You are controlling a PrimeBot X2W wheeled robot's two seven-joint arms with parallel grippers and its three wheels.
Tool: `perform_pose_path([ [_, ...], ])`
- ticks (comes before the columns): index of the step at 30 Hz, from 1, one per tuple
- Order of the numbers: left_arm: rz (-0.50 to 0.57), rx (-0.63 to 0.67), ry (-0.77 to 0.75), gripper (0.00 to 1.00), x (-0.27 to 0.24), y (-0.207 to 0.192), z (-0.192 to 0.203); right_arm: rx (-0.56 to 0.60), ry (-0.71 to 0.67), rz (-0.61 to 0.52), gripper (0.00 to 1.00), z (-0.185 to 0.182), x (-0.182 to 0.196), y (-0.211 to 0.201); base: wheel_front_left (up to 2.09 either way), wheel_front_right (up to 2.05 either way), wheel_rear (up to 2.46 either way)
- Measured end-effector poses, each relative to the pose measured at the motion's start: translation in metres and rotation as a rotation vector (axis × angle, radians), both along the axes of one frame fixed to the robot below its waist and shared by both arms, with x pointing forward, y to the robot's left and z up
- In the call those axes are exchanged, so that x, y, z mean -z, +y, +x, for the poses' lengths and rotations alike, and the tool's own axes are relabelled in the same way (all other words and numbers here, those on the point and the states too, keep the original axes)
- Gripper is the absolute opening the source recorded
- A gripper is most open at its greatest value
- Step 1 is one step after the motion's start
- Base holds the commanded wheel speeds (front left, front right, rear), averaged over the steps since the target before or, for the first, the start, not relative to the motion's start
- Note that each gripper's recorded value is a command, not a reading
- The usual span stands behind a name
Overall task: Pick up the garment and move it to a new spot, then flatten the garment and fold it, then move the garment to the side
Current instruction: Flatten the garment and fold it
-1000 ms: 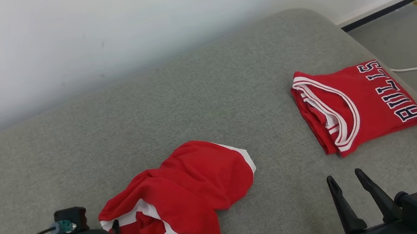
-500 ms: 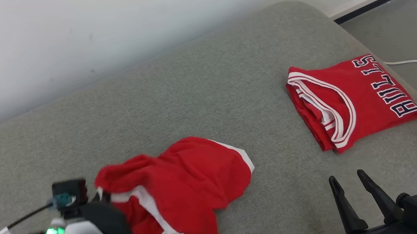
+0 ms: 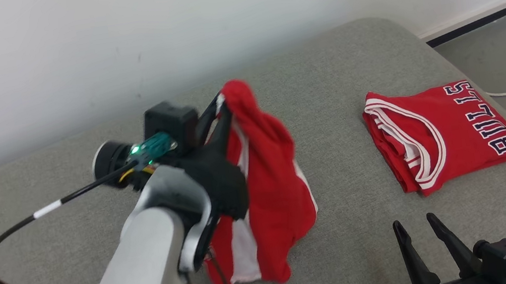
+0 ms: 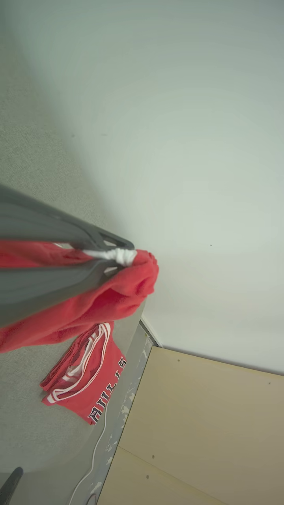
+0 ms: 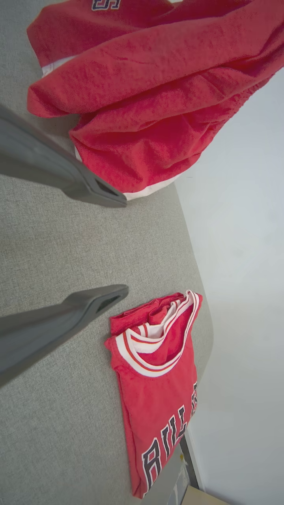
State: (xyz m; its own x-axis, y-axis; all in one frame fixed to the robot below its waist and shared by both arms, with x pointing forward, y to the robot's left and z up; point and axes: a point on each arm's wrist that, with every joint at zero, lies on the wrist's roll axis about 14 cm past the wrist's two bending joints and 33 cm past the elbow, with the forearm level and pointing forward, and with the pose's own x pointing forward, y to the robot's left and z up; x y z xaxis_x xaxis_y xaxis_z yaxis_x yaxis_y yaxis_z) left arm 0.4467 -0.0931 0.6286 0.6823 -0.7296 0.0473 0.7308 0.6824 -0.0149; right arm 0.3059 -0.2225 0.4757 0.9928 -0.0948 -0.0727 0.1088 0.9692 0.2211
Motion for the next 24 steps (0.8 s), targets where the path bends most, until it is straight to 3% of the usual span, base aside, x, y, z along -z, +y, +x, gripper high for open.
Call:
perform_pose_path([
  [8,-0.081,0.054,-0.141,0.0,-0.065,-0.032,-0.019,0.006,-0.018,0.01,1.0,-0.003,-0.002,0.0,0.0,0.0,0.0],
  [14,-0.125,-0.095,-0.078,0.0,-0.059,-0.01,0.002,-0.013,-0.016,0.016,1.0,0.001,-0.001,0.006,0.0,0.0,0.0],
  [17,-0.063,-0.235,0.032,0.0,-0.014,0.021,0.023,-0.034,-0.021,0.018,1.0,0.004,-0.003,0.012,0.0,0.0,0.0],
  [24,0.077,-0.607,0.293,0.0,0.112,0.153,0.042,-0.087,-0.021,0.019,1.0,0.012,-0.002,0.027,0.0,0.0,0.0],
])
